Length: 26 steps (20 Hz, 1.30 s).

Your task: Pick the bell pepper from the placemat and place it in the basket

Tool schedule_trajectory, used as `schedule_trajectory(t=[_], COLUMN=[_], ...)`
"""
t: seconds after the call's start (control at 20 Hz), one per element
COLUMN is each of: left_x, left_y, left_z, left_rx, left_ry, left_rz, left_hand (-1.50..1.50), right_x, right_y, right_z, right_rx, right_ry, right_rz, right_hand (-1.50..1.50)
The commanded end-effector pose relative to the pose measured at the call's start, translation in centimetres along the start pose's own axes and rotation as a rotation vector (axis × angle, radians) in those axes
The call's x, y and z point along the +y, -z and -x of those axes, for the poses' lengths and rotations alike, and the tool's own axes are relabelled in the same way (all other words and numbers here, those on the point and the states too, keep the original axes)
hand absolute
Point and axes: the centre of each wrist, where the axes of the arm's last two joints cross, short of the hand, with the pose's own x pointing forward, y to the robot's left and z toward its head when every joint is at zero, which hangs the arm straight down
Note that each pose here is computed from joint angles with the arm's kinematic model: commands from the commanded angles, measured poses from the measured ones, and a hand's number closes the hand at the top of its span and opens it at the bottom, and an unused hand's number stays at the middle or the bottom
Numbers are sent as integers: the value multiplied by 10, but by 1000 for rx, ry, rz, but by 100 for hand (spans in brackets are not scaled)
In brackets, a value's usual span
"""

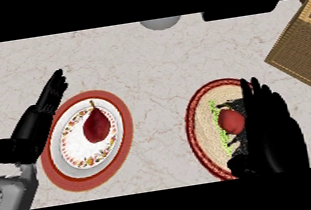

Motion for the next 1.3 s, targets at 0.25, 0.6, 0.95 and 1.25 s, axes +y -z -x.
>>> schedule_trajectory(t=[0.25,0.6,0.95,1.25], left_x=[15,-4,-10,5], left_y=[-7,-2,0,-8], left_z=[4,3,1,-3], left_rx=[-8,-8,0,-4], left_ry=[-8,1,-10,12], left_rz=[1,8,12,5], left_hand=[0,0,0,0], right_x=[38,30,25,52], right_y=[24,22,12,21], right_z=[14,22,-13,-6], right_rx=[36,-33,16,41], right_ry=[12,59,27,-27], right_rz=[29,41,15,-19], right_hand=[-150,-150,-150,-150])
